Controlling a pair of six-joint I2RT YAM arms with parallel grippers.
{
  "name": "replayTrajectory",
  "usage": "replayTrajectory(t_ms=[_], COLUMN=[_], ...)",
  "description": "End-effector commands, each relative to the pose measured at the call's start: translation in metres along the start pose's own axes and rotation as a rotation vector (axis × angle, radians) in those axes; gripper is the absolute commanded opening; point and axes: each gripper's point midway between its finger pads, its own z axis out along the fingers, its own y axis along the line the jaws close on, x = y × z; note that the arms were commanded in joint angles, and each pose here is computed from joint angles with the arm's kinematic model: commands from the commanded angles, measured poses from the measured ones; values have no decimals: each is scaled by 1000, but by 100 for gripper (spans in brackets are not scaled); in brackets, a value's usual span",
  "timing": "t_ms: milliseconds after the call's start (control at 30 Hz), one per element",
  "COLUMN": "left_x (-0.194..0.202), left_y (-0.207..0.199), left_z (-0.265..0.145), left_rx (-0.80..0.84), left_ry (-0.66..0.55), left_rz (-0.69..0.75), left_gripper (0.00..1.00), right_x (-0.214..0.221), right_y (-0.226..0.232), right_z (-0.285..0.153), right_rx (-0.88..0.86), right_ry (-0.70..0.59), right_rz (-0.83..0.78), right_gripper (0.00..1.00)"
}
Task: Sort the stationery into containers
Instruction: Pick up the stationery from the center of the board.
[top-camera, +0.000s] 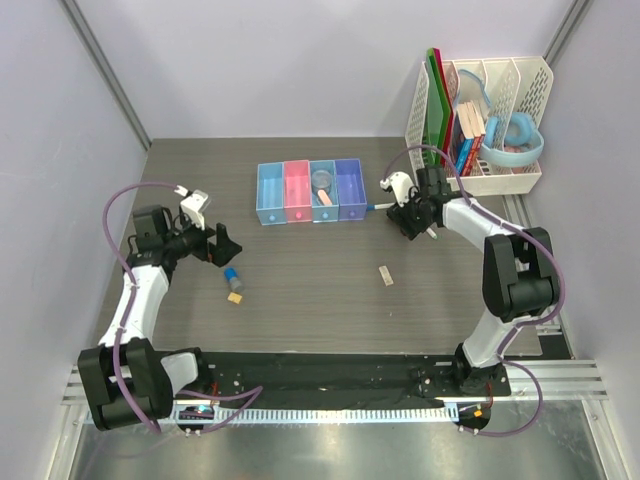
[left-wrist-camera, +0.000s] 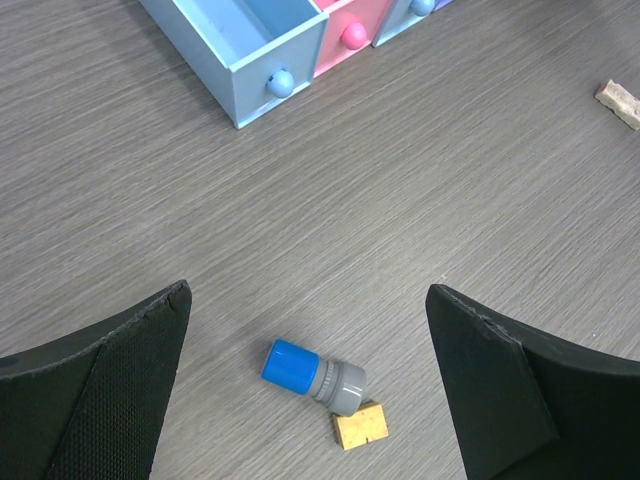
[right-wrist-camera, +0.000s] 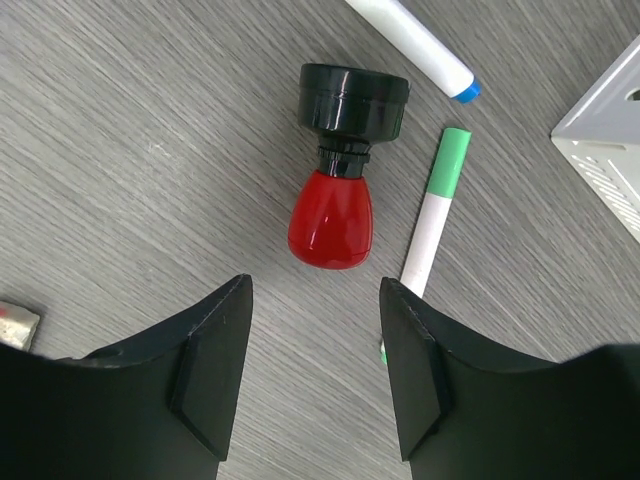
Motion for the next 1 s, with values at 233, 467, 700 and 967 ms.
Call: replayTrajectory(t_ms=[233, 467, 700, 967], left_x=[-3, -3, -2, 0], left_y=[-6, -3, -1, -1], left_z=[-5, -6, -7, -7], left_rx=[-6, -26, -39, -40], left_ry=[-23, -17, -16, -14], left_rz=[34, 34, 42, 44], left_gripper=[100, 100, 100, 100], right_x=[-15, -14, -13, -3], right_y=[-9, -10, -10, -13], right_z=[-4, 3, 16, 31], right_rx=[-52, -60, -78, -73], right_ry=[-164, -181, -187, -175], right_rz=[-14, -19, -8, 18], right_gripper=[59, 58, 58, 54])
